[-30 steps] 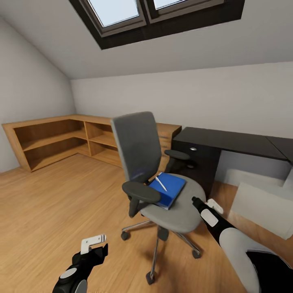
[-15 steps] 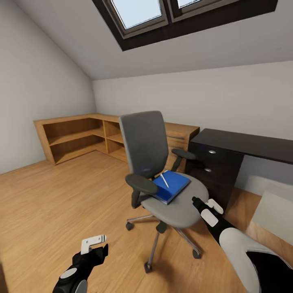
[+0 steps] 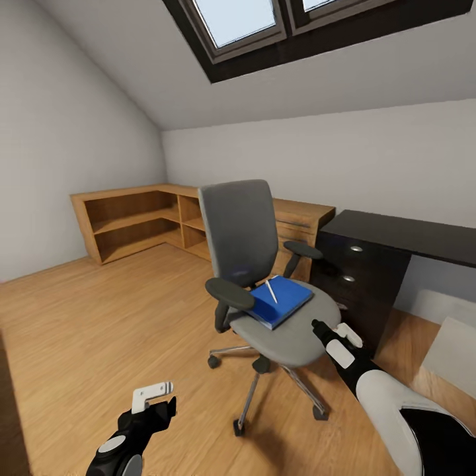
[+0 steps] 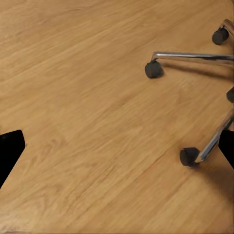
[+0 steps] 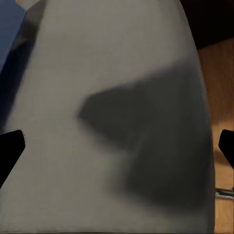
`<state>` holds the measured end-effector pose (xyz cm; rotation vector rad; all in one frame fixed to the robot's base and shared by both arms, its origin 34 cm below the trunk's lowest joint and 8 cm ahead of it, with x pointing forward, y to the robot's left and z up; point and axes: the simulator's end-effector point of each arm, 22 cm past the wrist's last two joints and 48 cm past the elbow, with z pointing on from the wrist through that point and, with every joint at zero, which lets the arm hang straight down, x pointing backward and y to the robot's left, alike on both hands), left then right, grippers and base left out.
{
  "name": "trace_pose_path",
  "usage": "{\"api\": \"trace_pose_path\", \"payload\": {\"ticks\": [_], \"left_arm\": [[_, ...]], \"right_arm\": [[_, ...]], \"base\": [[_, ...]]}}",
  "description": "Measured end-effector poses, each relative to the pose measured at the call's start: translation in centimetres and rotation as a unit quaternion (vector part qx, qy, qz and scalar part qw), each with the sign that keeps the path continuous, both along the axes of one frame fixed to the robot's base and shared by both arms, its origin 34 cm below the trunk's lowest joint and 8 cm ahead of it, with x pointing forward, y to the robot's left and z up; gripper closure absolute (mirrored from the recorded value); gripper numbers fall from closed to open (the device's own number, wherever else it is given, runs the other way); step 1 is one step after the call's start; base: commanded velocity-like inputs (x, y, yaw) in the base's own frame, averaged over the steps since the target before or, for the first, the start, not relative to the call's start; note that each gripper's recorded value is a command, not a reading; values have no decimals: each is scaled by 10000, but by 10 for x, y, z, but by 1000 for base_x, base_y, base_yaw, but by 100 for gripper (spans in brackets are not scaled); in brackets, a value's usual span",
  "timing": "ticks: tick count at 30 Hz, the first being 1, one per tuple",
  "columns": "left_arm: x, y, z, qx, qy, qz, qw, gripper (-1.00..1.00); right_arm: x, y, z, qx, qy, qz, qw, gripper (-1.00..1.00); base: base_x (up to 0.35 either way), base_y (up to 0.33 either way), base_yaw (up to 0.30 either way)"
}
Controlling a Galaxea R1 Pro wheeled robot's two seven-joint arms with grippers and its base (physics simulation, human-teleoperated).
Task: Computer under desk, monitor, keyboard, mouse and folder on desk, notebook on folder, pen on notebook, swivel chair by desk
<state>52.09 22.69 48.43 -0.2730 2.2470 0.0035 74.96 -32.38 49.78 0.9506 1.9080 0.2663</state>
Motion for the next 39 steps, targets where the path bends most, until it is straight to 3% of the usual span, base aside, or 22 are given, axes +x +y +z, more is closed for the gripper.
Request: {"api": "trace_pose_path", "payload": {"ticks": [9,30,39], "left_arm": [[-1,-1,-4,4,43,-11,10000,-100],[-2,-2,-5,5,59,-27,10000,-100],[-2,-3,-4,4,55,-27,10000,-100]], "right_arm": [[0,0,-1,1,5,2,10000,-100],[1,1,0,9,-5,23,10000,-100],[0,0,-1,1,16,13,10000,-100]], "base": [[0,0,202],[0,0,7],[257,0,0]]}}
